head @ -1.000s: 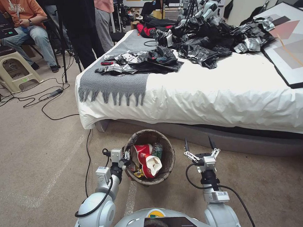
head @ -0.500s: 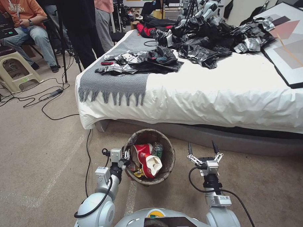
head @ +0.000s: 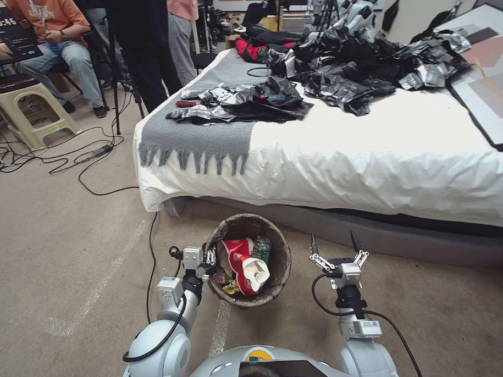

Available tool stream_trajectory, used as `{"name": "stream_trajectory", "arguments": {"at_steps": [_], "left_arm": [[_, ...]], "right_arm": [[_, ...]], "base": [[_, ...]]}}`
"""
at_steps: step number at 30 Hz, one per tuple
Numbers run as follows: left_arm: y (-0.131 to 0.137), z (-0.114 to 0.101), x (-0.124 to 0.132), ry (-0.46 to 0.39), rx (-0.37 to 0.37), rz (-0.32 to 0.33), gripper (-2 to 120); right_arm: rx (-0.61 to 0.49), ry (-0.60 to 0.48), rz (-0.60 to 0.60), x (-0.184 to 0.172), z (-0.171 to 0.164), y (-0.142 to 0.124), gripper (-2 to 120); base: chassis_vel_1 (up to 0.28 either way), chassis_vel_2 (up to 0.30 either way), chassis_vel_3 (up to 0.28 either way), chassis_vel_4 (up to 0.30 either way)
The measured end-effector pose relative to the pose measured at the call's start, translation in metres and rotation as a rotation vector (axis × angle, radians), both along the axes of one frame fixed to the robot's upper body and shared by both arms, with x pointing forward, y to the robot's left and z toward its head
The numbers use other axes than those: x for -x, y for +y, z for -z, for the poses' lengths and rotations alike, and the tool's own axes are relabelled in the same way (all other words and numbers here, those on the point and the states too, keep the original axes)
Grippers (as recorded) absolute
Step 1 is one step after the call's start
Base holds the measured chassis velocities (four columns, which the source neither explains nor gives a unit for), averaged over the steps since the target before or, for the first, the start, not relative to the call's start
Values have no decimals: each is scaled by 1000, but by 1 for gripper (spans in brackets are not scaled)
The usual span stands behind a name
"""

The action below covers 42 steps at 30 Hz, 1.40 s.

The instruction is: Pick up the trash bin, then pick up the garbage from the floor and place it into the trash bin.

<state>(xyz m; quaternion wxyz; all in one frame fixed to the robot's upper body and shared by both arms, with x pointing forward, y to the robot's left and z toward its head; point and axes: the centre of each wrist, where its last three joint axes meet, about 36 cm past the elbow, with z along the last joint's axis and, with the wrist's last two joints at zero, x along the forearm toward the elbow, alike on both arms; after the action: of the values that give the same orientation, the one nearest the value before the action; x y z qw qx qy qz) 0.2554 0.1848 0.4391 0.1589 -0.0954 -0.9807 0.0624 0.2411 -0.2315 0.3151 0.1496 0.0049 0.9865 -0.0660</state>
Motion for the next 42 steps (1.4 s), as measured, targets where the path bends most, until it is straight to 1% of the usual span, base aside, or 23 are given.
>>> {"name": "stream_trajectory", "arguments": {"at_steps": [14,21,42], "left_arm": [[1,-2,-1,-6,4,-4,6],[5,-3,-3,-12,5,-13,6],[3,-4,-1,-16,9,-8,6]], "right_arm": [[-2,3,-8,-5,0,1,100],[-3,0,-7,-6,0,-1,100],[1,6,-5,-6,0,-4,100]], "base": [[94,88,90,97],[130,142,129,114],[121,123,124,131]]}}
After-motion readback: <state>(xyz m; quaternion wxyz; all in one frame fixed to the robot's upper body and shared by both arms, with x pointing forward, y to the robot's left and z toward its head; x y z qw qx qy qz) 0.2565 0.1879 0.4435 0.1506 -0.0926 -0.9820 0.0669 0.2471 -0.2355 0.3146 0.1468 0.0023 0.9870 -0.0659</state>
